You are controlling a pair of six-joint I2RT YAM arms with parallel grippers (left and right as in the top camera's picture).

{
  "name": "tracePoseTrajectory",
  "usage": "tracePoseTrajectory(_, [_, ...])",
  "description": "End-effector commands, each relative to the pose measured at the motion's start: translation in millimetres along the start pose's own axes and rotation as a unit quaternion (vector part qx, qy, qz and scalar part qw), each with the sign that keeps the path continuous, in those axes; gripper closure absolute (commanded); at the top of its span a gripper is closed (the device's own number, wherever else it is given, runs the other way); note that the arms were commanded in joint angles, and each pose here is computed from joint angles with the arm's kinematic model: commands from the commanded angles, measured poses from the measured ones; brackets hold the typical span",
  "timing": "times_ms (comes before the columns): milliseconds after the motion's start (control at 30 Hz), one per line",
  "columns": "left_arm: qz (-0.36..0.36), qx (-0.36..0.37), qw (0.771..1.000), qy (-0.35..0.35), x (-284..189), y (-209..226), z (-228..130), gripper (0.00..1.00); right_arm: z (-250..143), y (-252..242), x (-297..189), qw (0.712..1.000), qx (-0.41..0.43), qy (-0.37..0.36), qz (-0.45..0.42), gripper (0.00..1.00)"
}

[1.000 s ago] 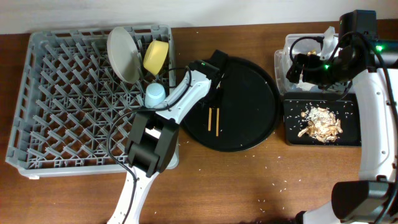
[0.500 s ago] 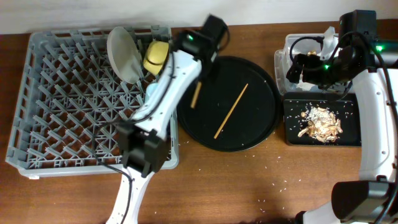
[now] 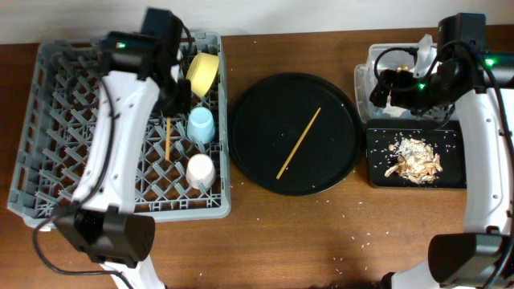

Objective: Sort waste into correct bins and load items into the dishwasher rack
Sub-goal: 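Insert the chopstick upright into the rack beside the blue cup, then reach the left gripper to the second chopstick and grasp it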

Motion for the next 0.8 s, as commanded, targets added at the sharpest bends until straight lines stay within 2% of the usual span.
tracePoseTrajectory(0, [0.022, -0.001, 0.999, 0.035, 57, 6, -6, 1.00, -1, 1, 2, 1.000, -0.007, 0.005, -0.003, 0.02])
tracePoseTrajectory(133, [0.044, -0.017, 0.997, 0.060, 107, 22, -18, 1.00, -1, 1, 2, 1.000, -0.007, 0.005, -0.003, 0.02])
tracePoseTrajectory(200, [0.043, -0.018, 0.997, 0.058, 112, 24, -18, 0.99, -1, 1, 2, 1.000, -0.007, 0.005, -0.003, 0.01])
tracePoseTrajectory(233, [0.042, -0.019, 0.997, 0.057, 112, 23, -18, 0.94, -1, 1, 2, 1.000, -0.007, 0.005, -0.003, 0.02])
tracePoseTrajectory(300, [0.039, -0.019, 0.997, 0.058, 112, 23, -18, 0.58, -1, 1, 2, 1.000, -0.007, 0.005, -0.003, 0.01])
tracePoseTrajectory(333, [0.036, -0.019, 0.998, 0.055, 110, 22, -16, 0.53, -1, 1, 2, 1.000, -0.007, 0.005, -0.003, 0.02])
tracePoseTrajectory(433, [-0.007, -0.002, 0.999, 0.041, 91, 12, -5, 0.51, -1, 1, 2, 1.000, -0.007, 0.005, -0.003, 0.01])
tracePoseTrajectory(533, [-0.050, 0.004, 0.999, 0.009, 51, -3, 9, 0.52, -1, 1, 2, 1.000, -0.007, 0.005, -0.003, 0.01])
tracePoseTrajectory(633, [-0.145, 0.046, 0.988, -0.029, 13, -53, 12, 0.56, -1, 1, 2, 1.000, -0.007, 0.005, -0.003, 0.01])
tracePoseTrajectory(667, [-0.169, 0.077, 0.981, -0.049, 4, -81, 7, 0.51, -1, 1, 2, 1.000, -0.007, 0.005, -0.003, 0.02])
tracePoseTrajectory(767, [-0.191, 0.180, 0.962, -0.077, 5, -152, -17, 0.50, -1, 1, 2, 1.000, -0.007, 0.005, -0.003, 0.02])
Point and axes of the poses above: each gripper's point midway between its finger pads, its own x axis out along the fingers, its own y axis along the line the jaws close on, z = x × y, the point moved 7 cm from there along -x, back along the fingers, and after that the axes turned 12 degrees about -x, right-handed, at the moved point
